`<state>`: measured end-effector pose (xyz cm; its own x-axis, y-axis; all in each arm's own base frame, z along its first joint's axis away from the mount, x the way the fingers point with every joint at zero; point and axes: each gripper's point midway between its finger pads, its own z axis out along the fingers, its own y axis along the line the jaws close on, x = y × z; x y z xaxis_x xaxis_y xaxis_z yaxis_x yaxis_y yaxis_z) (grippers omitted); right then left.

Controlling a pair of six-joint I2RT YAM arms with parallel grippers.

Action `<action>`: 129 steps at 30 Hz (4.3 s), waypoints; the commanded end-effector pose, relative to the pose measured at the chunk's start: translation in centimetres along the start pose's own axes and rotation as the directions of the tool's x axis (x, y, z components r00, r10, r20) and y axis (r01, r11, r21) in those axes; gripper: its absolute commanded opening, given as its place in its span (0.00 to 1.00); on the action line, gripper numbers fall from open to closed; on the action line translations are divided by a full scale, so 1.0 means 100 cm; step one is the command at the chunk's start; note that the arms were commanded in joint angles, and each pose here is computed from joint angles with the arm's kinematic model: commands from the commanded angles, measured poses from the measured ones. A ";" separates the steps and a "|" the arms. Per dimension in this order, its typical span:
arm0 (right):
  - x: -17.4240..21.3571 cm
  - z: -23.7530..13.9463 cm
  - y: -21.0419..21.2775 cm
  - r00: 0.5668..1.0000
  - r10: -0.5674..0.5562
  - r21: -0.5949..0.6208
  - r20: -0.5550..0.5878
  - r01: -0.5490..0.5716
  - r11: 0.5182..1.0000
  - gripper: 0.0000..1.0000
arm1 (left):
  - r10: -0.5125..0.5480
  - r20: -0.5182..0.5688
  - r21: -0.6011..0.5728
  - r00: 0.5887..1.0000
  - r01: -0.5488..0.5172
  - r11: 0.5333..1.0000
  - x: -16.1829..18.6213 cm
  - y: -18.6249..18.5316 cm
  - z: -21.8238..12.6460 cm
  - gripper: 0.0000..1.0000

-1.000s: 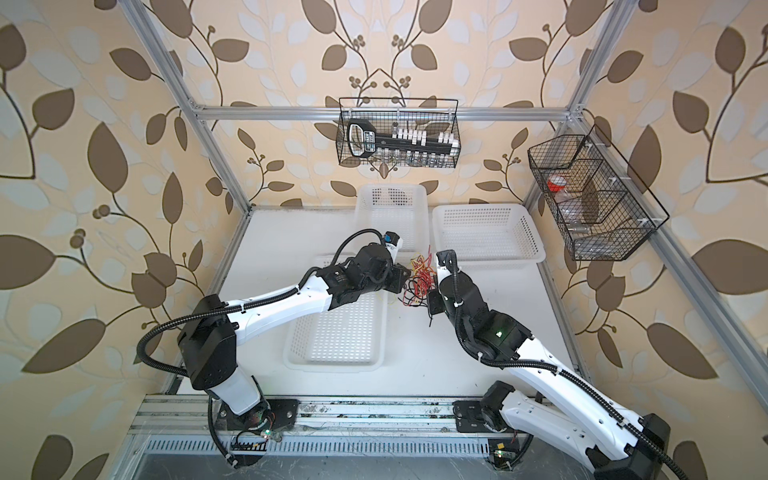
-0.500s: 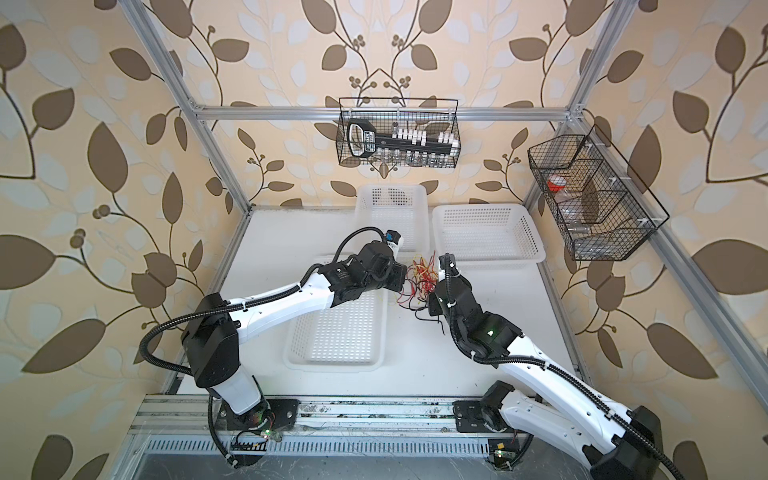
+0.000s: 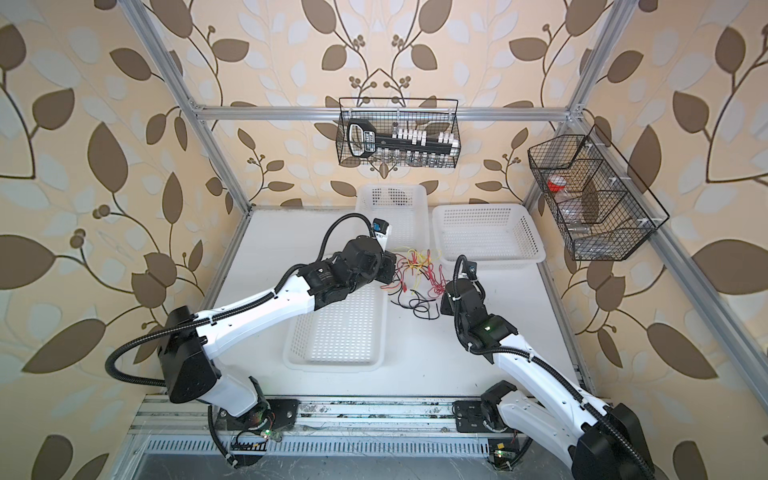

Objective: Untangle the cables

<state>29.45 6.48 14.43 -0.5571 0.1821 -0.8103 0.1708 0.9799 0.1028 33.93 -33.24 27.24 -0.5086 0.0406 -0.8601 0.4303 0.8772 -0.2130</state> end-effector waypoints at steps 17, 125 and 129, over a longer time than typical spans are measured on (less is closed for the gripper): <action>0.027 0.016 -0.011 0.996 0.037 0.029 -0.084 -0.034 0.999 0.00 | -0.012 0.182 0.039 0.983 0.005 0.999 -0.053 -0.003 -0.040 0.00; -0.009 -0.009 0.048 0.987 0.036 -0.244 0.155 0.003 0.970 0.00 | 0.118 -0.063 -0.088 0.991 -0.123 0.989 -0.009 0.008 0.020 0.00; 0.010 0.005 0.033 0.993 0.083 -0.207 0.084 -0.064 0.976 0.00 | 0.100 0.017 -0.126 0.995 -0.097 0.987 -0.031 0.020 -0.008 0.00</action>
<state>30.24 11.37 16.22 -0.4252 0.2049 -0.8816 -0.0571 0.9660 0.2520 35.43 -34.18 24.48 -0.5432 0.2171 -0.8111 0.4539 0.8886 -0.0661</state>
